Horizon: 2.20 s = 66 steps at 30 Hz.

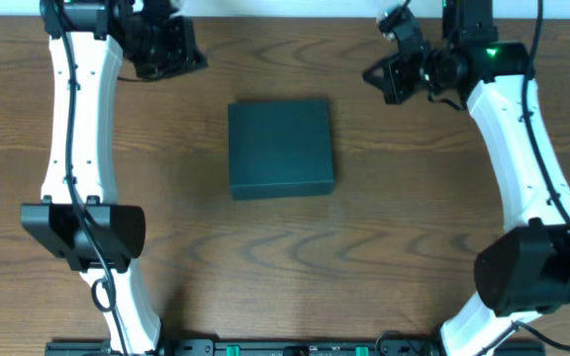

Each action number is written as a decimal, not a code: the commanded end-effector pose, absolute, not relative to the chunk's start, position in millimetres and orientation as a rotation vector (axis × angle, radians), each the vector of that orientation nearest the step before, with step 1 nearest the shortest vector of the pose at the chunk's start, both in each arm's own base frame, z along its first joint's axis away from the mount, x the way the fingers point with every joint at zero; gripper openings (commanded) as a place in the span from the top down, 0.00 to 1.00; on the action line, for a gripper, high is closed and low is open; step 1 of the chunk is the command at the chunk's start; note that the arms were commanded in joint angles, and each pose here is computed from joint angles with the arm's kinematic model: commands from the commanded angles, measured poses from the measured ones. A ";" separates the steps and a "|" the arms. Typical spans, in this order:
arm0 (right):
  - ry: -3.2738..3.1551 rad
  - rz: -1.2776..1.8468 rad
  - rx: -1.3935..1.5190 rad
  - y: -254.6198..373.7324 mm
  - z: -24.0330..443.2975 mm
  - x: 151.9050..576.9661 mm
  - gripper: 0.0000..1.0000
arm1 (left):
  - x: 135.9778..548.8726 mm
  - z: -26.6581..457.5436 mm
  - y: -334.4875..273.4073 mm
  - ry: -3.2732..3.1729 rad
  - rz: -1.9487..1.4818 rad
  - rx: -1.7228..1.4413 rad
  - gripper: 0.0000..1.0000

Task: Pack container

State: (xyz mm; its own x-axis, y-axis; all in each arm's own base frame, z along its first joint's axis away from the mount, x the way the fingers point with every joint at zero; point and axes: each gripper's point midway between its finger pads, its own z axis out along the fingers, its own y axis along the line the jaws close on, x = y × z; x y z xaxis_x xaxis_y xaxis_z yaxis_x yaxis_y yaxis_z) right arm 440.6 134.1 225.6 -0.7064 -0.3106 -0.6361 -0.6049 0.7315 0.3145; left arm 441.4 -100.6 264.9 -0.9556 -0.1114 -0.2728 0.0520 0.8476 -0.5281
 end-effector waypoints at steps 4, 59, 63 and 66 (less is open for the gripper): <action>2.350 0.760 -0.756 125.1 265.6 380.8 0.98 | 400.1 308.6 -119.0 2.682 -0.690 0.153 0.94; 2.309 0.818 -0.306 109.7 215.0 129.7 0.01 | 188.9 188.5 8.6 2.080 -0.033 -0.116 0.05; 2.309 0.818 -0.306 109.7 215.0 129.7 0.01 | 201.1 141.6 13.9 2.079 -0.004 -0.109 0.05; 2.310 0.818 -0.306 109.7 215.0 129.7 0.01 | 207.4 117.2 14.4 2.082 -0.007 -0.111 0.05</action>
